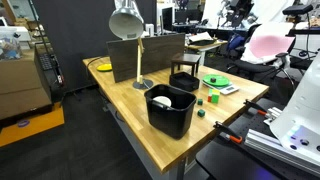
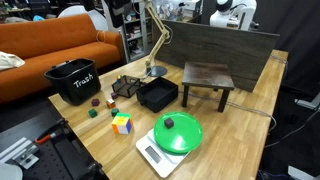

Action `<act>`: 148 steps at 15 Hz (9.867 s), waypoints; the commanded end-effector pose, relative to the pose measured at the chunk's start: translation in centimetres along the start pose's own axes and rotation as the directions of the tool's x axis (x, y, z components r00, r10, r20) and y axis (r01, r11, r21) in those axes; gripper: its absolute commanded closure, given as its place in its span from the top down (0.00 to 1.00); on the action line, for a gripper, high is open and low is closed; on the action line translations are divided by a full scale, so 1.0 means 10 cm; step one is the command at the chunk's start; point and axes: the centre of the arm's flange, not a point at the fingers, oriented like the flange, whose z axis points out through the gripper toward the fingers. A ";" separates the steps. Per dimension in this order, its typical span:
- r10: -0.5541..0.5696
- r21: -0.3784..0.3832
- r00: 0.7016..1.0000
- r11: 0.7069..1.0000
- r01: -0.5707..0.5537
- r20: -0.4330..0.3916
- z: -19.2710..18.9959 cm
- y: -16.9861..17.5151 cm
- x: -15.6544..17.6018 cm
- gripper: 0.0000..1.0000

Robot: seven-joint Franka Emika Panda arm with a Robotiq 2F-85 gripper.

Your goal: Turn on the desk lamp

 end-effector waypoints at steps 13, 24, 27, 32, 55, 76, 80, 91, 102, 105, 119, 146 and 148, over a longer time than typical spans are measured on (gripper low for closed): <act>-0.052 -0.063 0.999 0.997 0.052 0.004 0.00 -0.19 0.15 1.00; -0.280 -0.163 0.960 0.947 0.278 0.012 0.35 -1.04 0.82 1.00; -0.280 -0.166 0.960 0.945 0.280 0.028 0.48 -1.02 0.98 1.00; -0.281 -0.168 0.959 0.945 0.280 0.018 0.43 -1.03 0.99 1.00; -0.453 -0.183 0.877 0.859 0.477 0.160 1.39 -1.46 2.06 1.00; -0.491 -0.045 0.810 0.846 0.531 0.321 2.89 -1.58 2.56 1.00; -0.433 -0.024 0.832 0.883 0.469 0.346 3.11 -1.51 2.65 1.00; -0.360 -0.029 0.856 0.917 0.399 0.370 3.42 -1.36 2.67 0.27; -0.380 0.008 0.833 0.912 0.411 0.402 3.68 -1.36 2.70 0.00; -0.379 0.024 0.827 0.913 0.406 0.416 3.77 -1.35 2.70 0.00; -0.365 0.037 0.811 0.919 0.393 0.458 4.18 -1.32 2.60 0.01; -0.433 0.063 0.756 0.883 0.465 0.491 4.64 -1.17 2.73 0.00; -0.443 0.068 0.749 0.878 0.474 0.492 4.69 -1.17 2.74 0.00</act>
